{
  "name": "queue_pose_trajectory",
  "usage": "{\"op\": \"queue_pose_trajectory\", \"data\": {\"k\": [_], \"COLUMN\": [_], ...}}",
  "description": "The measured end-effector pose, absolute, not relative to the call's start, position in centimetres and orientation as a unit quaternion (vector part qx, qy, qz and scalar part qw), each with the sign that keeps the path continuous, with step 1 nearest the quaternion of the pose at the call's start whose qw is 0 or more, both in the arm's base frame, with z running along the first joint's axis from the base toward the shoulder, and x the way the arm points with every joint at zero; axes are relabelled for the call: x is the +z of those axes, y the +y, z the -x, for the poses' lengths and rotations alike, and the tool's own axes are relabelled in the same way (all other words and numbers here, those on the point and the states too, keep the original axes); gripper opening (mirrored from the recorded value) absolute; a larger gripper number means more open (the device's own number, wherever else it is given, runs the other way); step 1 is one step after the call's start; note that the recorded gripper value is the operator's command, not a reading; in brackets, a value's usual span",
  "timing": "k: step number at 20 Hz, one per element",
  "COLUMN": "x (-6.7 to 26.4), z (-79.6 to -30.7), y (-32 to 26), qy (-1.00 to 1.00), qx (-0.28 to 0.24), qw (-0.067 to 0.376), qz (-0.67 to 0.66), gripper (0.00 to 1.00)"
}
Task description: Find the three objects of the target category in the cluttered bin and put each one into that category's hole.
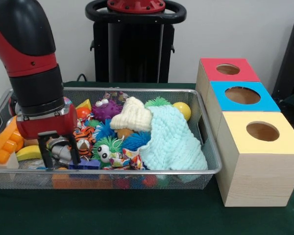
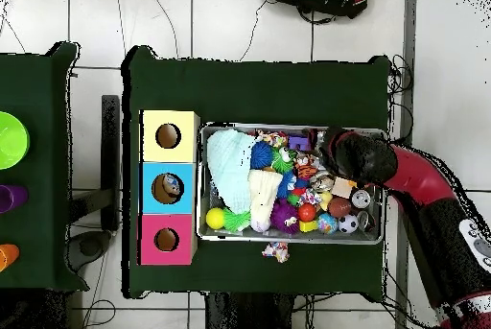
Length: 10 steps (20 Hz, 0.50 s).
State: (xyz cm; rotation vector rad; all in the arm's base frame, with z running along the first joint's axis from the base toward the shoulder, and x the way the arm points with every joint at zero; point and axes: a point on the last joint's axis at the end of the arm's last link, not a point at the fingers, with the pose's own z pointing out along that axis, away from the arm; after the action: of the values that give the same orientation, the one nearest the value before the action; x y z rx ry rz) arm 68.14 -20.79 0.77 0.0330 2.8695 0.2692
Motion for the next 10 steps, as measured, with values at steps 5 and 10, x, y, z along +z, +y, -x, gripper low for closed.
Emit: {"op": "queue_pose_trajectory", "data": {"k": [5,10], "x": [2.1,3.2], "z": [-67.7,-66.9], "y": [-24.1,-27.6], "qy": [0.987,0.986], "qx": [0.08,0.068], "qw": [0.139,0.146], "qz": [-0.029,-0.048], "gripper": [1.0,1.0]}}
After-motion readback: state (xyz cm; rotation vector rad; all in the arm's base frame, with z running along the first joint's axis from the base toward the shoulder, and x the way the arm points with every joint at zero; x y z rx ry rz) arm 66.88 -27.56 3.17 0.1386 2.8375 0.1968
